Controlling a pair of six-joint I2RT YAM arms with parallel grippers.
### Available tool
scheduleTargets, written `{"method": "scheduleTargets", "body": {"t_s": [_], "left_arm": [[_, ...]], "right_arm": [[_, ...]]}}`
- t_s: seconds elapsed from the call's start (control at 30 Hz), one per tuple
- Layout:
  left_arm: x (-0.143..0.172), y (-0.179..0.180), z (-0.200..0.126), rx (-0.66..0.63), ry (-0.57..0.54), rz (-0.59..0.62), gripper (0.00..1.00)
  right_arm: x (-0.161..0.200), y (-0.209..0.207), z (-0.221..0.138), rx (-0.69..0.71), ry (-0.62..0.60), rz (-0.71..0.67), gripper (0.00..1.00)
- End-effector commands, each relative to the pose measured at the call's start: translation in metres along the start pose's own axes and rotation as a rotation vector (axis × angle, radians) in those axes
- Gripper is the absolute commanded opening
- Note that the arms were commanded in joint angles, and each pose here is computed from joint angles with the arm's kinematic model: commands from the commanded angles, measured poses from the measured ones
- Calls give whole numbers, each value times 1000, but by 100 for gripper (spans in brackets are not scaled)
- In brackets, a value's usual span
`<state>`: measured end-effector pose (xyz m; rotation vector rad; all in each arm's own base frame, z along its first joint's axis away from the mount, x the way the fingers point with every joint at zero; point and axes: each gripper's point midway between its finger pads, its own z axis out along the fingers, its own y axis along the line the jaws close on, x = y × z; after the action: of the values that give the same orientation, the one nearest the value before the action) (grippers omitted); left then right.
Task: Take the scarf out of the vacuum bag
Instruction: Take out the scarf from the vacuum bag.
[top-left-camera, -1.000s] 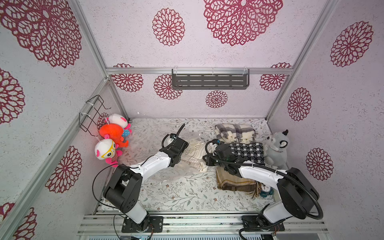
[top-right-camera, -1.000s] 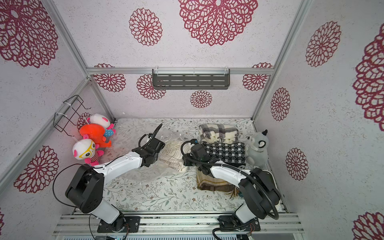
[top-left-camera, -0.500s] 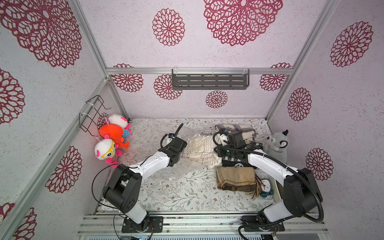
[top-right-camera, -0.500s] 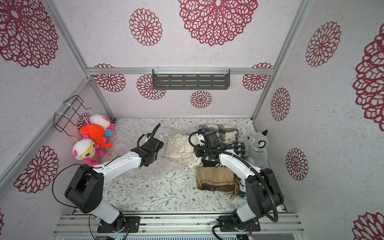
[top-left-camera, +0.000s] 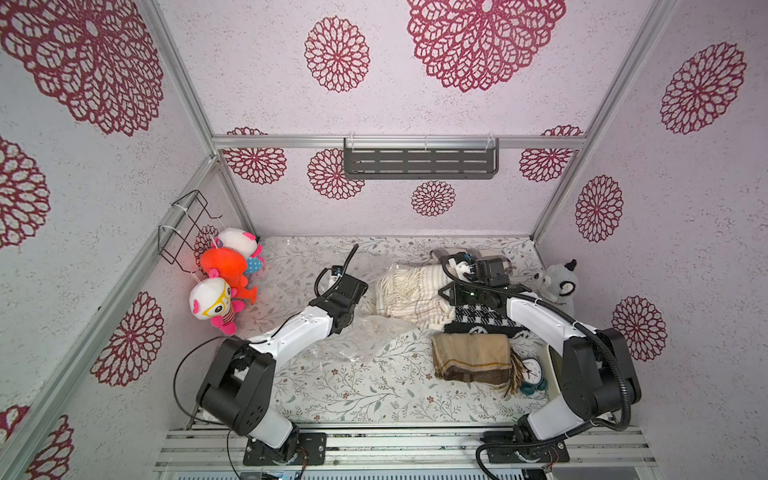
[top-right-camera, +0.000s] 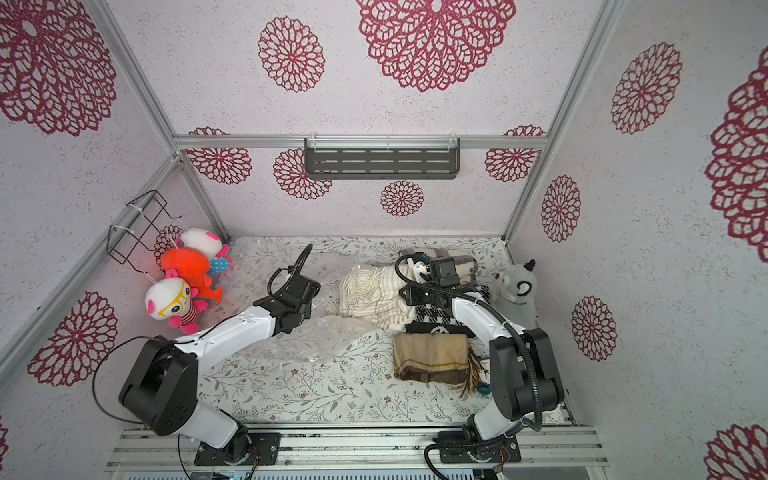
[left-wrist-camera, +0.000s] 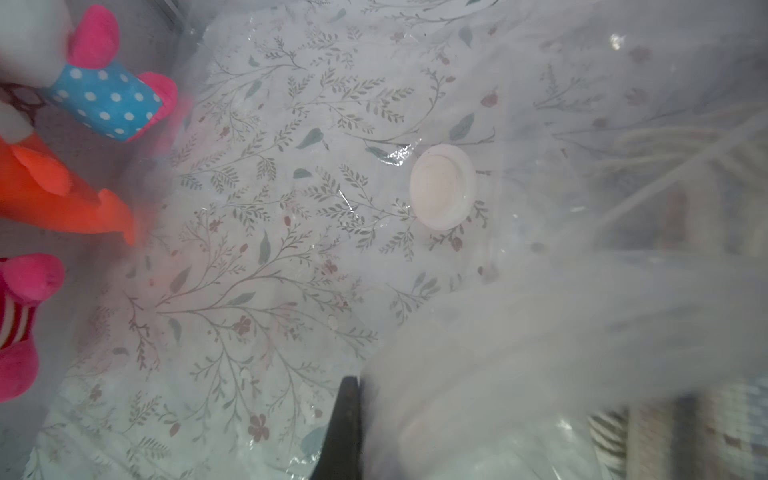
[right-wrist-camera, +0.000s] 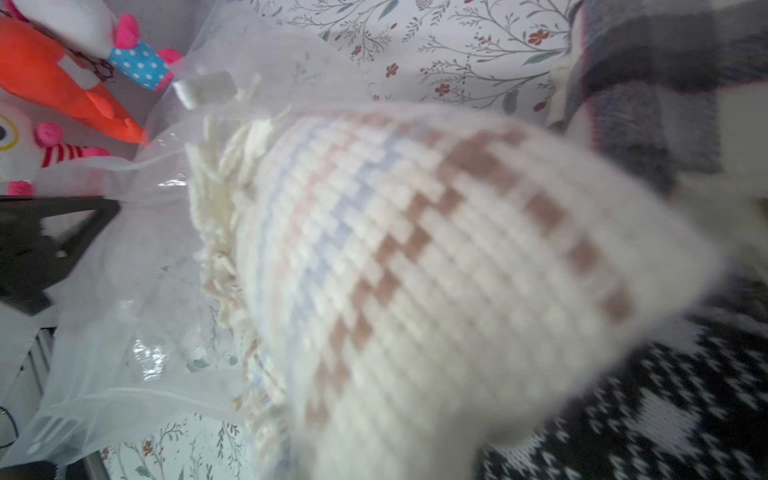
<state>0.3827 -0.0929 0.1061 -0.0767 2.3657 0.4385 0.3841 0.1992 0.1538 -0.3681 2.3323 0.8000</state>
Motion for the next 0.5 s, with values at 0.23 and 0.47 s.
{"method": "scheduleTargets", "body": {"t_s": [0.23,0.47], "left_arm": [[17,-3,40,-92,102,67,0],[21,-8,51,-93,126,83,0]], "right_arm": [[-62,2,-61,-54,-151,2,0],[-71,-29,-85,53,-217,5,0]]}}
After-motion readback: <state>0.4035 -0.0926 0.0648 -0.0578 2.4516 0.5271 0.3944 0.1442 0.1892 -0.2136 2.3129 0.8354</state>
